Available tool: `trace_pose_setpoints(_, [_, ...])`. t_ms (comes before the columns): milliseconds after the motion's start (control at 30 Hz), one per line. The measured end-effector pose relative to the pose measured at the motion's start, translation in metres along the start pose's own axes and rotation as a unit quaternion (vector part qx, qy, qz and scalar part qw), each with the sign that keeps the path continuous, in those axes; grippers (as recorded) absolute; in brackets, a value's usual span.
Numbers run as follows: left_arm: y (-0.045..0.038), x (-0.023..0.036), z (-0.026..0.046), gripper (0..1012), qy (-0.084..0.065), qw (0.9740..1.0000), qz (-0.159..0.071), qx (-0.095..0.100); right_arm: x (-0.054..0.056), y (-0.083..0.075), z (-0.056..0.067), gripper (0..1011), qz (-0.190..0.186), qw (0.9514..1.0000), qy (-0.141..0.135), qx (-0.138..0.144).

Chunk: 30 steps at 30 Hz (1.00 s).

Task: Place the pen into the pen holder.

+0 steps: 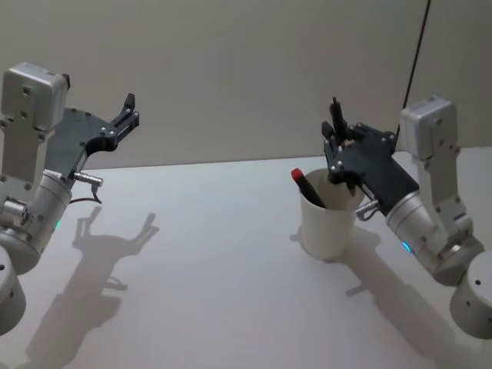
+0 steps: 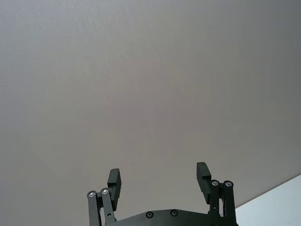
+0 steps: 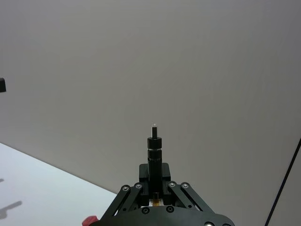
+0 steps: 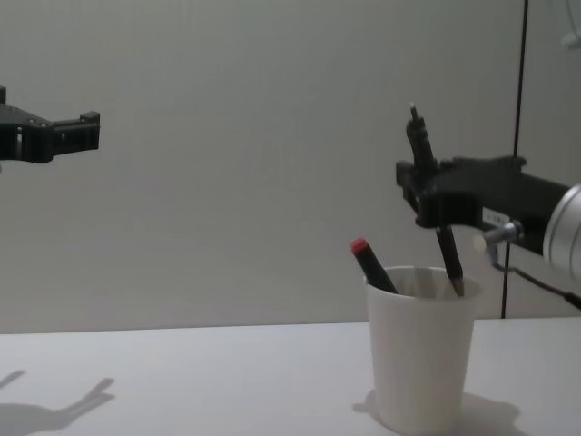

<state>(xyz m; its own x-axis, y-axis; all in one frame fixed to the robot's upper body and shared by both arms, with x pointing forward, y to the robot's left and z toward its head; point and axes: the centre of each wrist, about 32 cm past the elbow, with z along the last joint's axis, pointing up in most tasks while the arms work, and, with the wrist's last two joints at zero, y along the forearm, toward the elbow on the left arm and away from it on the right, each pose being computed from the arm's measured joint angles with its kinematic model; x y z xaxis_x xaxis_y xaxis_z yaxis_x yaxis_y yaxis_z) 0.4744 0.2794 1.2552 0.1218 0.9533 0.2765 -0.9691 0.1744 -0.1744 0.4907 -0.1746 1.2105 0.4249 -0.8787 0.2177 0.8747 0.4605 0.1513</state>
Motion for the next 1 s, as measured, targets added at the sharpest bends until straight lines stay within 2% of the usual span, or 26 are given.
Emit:
trace_pose_setpoints(67, [0.0000, 0.0000, 0.0000, 1001, 0.000, 1.0000, 0.000, 0.000, -0.0006, 0.0011, 0.0018, 131, 0.002, 0.9999, -0.003, 0.010])
trace_pose_setpoints(167, [0.0000, 0.0000, 0.0000, 1001, 0.000, 1.0000, 0.000, 0.000, -0.0012, 0.0023, 0.0040, 192, 0.004, 0.9997, -0.007, 0.022])
trace_pose_setpoints(200, [0.0000, 0.0000, 0.0000, 1001, 0.000, 1.0000, 0.000, 0.000, -0.0014, 0.0026, 0.0043, 245, 0.004, 0.9997, -0.008, 0.023])
trace_pose_setpoints(400, [0.0000, 0.0000, 0.0000, 1001, 0.000, 1.0000, 0.000, 0.000, -0.0021, 0.0039, 0.0067, 401, 0.006, 0.9993, -0.012, 0.035])
trace_pose_setpoints(433, [0.0000, 0.0000, 0.0000, 1001, 0.000, 1.0000, 0.000, 0.000, -0.0021, 0.0041, 0.0070, 461, 0.006, 0.9992, -0.012, 0.037])
trace_pose_setpoints(567, [0.0000, 0.0000, 0.0000, 1001, 0.000, 1.0000, 0.000, 0.000, -0.0024, 0.0046, 0.0079, 554, 0.007, 0.9990, -0.014, 0.041])
trace_pose_setpoints(733, [0.0000, 0.0000, 0.0000, 1001, 0.000, 1.0000, 0.000, 0.000, -0.0027, 0.0050, 0.0087, 743, 0.008, 0.9988, -0.015, 0.046])
trace_pose_setpoints(833, [0.0000, 0.0000, 0.0000, 1001, 0.000, 1.0000, 0.000, 0.000, -0.0027, 0.0051, 0.0089, 798, 0.008, 0.9988, -0.016, 0.047])
trace_pose_setpoints(1000, [0.0000, 0.0000, 0.0000, 1001, 0.000, 1.0000, 0.000, 0.000, 0.0005, 0.0044, 0.0112, 953, 0.003, 0.9987, -0.018, 0.049])
